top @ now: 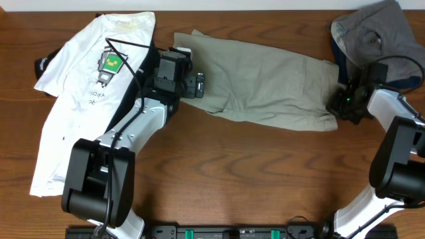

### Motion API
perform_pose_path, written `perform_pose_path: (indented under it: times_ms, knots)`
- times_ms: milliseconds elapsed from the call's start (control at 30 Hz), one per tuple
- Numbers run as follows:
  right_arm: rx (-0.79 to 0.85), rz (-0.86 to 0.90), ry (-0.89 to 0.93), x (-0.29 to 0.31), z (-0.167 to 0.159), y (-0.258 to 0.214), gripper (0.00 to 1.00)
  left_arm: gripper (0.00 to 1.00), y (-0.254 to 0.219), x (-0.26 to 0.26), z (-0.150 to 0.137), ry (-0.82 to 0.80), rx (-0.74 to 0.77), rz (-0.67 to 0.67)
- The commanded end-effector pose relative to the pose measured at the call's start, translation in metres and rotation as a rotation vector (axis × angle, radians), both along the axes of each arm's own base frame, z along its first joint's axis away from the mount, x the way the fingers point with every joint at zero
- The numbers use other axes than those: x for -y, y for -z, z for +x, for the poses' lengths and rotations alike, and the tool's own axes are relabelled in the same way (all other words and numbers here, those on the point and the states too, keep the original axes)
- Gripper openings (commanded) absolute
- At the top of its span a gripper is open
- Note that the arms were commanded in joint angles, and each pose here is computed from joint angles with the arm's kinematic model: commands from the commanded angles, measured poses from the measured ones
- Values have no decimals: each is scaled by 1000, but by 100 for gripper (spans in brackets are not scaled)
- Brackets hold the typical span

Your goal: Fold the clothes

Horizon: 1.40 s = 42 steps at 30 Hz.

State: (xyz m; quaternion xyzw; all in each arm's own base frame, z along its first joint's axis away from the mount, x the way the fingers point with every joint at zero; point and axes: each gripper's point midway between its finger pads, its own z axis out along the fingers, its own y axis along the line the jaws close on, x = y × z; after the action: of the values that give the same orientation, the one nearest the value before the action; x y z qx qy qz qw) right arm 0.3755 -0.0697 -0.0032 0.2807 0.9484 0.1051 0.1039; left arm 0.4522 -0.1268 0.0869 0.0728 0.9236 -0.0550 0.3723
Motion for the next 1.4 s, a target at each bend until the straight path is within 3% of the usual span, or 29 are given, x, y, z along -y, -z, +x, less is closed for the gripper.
perform_pose_path:
  times_ms: [0,367,433,500,567,800,967,1367]
  knots:
    - [-132,-9,10,12,-31,13,1,98,-5,0,4,12,18,3]
    - [-152,-17,-74,22,-65,-65,1,97,-11,28,0,128,14,-117]
    - [-150,-18,-73,20,-69,-73,1,86,-16,33,2,134,30,-149]
    - [-143,-20,-76,18,-72,-80,1,68,-19,34,7,126,51,-163]
    - [-135,-8,-78,14,-74,-86,1,43,-17,35,10,127,60,-164]
    - [-52,24,-101,2,-76,-113,1,14,23,25,15,92,4,-119]
    - [2,-1,-100,0,-83,-137,1,8,48,19,21,77,-18,-114]
    - [109,-3,-105,-14,-103,-184,1,7,53,24,19,88,-26,-119]
